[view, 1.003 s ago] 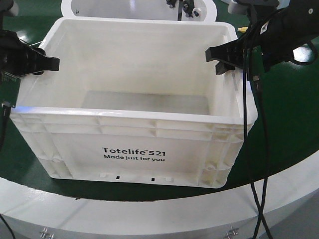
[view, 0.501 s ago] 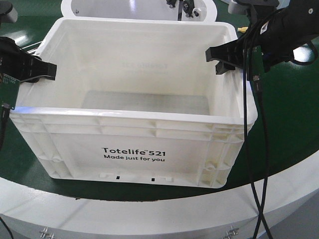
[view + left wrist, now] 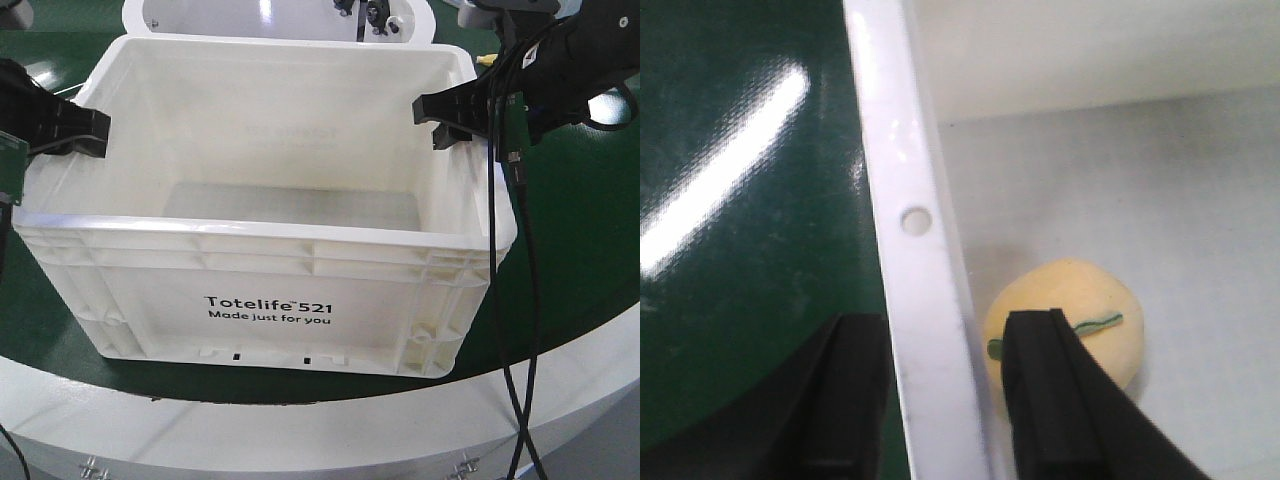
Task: Place moving items into box and shelve
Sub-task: 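Lift the tote off the conveyor with both grippers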
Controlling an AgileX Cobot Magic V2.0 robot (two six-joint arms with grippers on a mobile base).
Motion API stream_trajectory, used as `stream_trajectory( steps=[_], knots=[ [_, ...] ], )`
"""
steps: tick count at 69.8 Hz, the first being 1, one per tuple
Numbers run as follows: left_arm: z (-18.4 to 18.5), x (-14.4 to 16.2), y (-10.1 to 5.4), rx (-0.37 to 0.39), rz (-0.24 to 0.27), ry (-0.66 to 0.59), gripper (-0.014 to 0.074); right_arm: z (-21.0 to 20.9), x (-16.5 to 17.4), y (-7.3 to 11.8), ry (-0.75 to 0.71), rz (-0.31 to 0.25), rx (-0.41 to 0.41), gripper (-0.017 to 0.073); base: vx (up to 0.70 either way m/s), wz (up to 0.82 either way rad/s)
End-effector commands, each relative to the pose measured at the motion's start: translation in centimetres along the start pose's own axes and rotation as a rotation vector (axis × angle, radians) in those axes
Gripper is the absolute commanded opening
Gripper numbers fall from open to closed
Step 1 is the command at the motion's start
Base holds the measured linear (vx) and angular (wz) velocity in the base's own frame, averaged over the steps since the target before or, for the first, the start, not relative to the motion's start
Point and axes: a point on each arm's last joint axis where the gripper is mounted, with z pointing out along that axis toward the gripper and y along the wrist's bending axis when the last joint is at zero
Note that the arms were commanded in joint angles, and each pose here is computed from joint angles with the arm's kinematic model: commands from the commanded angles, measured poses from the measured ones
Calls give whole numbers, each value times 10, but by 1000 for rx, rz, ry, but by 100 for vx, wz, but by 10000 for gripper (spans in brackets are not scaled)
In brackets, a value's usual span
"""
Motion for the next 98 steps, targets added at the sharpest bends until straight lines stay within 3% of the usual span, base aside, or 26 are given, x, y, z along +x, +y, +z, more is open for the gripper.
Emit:
stream_trajectory(
  steps=[1, 20, 27, 42, 63, 98],
  knots=[
    [-13, -10, -5, 11, -9, -83, 394, -18, -7, 2, -66, -21, -7, -12, 0, 0],
    [0, -8, -3, 13, -16, -16, 363, -18, -7, 2, -61, -20, -7, -12, 0, 0],
    [1, -8, -3, 12, -16, -12, 273, -18, -7, 2, -60, -19, -7, -12, 0, 0],
    [1, -8, -3, 12, -12, -12, -31, -18, -6, 2, -58, -20, -6, -12, 0, 0],
    [-1, -8, -3, 13, -11, -18, -27, -21, -6, 2, -64, -23, -8, -12, 0, 0],
    [-39, -6, -13, 59, -18, -125, -22, -74, -16, 10, -106, -69, -40, -12, 0, 0]
  ],
)
